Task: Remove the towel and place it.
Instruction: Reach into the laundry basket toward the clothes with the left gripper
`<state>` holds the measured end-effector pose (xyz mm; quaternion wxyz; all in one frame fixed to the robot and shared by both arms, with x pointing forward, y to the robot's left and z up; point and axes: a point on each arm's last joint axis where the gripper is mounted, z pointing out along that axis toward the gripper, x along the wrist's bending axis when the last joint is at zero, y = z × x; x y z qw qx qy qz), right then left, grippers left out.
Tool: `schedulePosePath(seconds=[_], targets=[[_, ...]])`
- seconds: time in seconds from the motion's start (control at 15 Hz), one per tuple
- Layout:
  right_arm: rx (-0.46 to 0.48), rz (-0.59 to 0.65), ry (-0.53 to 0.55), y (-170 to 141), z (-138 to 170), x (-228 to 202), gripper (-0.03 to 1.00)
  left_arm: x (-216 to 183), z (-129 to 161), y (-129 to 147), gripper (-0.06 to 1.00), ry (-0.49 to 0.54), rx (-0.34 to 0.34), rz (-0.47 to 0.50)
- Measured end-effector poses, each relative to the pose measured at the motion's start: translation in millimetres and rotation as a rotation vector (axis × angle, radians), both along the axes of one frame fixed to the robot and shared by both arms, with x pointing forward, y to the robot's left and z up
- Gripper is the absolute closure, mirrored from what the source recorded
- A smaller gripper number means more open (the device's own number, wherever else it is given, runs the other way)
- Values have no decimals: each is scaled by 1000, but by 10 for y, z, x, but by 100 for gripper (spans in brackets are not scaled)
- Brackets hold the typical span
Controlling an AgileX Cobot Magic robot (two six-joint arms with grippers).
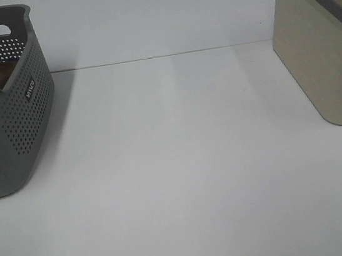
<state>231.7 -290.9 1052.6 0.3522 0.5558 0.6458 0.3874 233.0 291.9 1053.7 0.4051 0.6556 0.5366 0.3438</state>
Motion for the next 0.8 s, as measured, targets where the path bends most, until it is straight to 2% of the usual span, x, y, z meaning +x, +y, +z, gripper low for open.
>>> schedulePosePath(seconds=[0.8], targets=[[0,0,0,0,0,0,32,0,0,0,24,0,0,0]])
